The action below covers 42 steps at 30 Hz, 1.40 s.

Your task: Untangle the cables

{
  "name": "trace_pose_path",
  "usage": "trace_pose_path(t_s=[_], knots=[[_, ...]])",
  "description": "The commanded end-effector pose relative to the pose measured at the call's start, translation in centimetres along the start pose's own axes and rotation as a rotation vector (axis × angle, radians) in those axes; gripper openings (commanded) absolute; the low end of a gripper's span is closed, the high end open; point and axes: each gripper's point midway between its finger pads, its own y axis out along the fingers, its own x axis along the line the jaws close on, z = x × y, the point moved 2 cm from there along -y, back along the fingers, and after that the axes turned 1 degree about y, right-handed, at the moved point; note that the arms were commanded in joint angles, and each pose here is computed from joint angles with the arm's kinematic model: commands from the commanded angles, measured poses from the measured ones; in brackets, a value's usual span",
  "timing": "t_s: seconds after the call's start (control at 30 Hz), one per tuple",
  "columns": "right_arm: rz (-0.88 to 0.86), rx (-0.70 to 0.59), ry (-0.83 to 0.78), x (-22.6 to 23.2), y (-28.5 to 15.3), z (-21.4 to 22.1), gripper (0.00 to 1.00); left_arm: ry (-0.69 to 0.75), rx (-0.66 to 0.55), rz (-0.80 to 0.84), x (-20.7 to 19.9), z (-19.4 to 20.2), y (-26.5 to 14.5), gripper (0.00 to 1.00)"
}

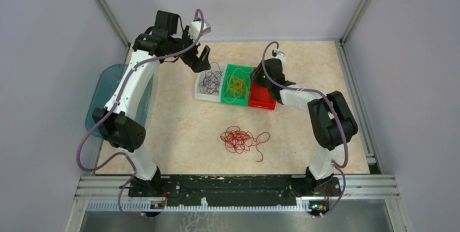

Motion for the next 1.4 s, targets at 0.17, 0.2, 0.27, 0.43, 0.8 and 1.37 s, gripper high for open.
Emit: trace_pose_path(t_s=[0.17,0.2,0.27,0.43,0.8,1.37], knots=[[-0.025,-0.127,-0.053,1.7,0.8,-4.0,0.04,-0.003,-0.071,0.015,-0.3,-0.3,-1.9,1.0],[-0.027,-0.139,-0.06,1.8,0.6,-4.3,0.0,-0.005,-0.071,0.012,-0.2,-0.1,-1.8,1.0],[-0.049,-0.165,-0.075,2.4,0.0,-5.0,0.0,-0.011,-0.072,0.007,0.0,0.0,-1.7,1.0],[-0.111,-0.174,-0.191,5.7,-0.4,-4.4,0.0,-0.028,-0.084,-0.001,0.4,-0.1,-1.8,1.0],[0.003,-0.03,-0.38,7.1,2.8,1.9,0.0,-0.043,-0.084,-0.014,0.9,0.7,-1.4,1.0],[0.181,0.022,-0.584,7.8,4.5,1.6,0.28,-0.043,-0.093,-0.014,0.9,1.1,-2.5,1.0]])
